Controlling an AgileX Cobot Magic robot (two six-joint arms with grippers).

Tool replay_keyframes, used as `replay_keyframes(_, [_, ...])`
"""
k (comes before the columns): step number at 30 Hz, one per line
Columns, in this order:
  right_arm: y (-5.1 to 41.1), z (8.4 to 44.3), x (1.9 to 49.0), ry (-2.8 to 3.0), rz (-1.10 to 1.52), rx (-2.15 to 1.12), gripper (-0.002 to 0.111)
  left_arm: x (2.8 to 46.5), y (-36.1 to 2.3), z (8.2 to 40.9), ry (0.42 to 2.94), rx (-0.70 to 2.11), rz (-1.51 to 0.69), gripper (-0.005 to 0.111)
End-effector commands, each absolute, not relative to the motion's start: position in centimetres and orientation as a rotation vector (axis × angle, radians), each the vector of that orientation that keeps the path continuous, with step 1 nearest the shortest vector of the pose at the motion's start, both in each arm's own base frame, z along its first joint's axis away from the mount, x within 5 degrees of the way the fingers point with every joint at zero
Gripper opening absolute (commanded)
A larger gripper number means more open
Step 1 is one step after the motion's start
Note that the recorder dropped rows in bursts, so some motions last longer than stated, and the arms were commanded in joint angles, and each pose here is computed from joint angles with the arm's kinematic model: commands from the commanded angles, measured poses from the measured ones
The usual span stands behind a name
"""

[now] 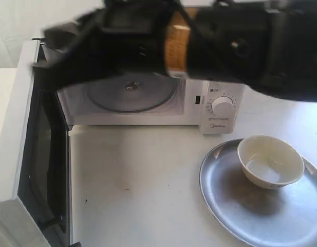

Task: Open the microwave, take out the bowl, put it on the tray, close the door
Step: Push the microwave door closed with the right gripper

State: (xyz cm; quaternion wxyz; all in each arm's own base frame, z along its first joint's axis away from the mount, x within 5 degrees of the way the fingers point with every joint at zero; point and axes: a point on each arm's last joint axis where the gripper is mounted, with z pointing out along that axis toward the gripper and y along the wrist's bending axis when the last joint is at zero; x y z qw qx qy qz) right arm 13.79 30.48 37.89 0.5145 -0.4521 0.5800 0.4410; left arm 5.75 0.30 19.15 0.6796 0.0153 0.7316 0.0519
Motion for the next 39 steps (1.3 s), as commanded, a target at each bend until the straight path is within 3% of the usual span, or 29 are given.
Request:
replay_keyframes(1, [36.9, 38.5, 11.8, 1.299, 1.066, -1.177, 0.0, 5.7, 0.3, 19.3, 1.632, 0.032, 0.106, 0.0])
replay_keyframes(4, [42.2, 36.5, 9.9, 1.238, 1.02, -1.29, 0.0, 5.7, 0.3, 19.3, 1.632, 0.032, 0.106, 0.0])
replay_keyframes(11, [49.2, 31.7, 9.0, 1.143, 0.445, -1.386, 0.0, 5.7, 0.3, 19.3, 1.632, 0.032, 0.106, 0.0])
replay_keyframes(16, [48.8, 28.3, 10.3, 1.119, -0.161, -1.51, 0.0, 5.7, 0.3, 18.6, 1.702, 0.19, 0.254, 0.0])
replay_keyframes(22, [44.4, 27.9, 13.7, 1.132, -1.058, -1.606, 0.0, 5.6, 0.3, 18.4, 1.723, 0.209, 0.265, 0.0])
replay_keyframes(29, [42.1, 29.9, 18.0, 1.268, -1.062, -1.476, 0.0, 5.6, 0.3, 18.4, 1.723, 0.207, 0.264, 0.0])
replay_keyframes(39, [38.2, 28.7, 24.7, 1.631, -0.985, -1.279, 0.0, 5.6, 0.3, 18.4, 1.723, 0.207, 0.264, 0.0])
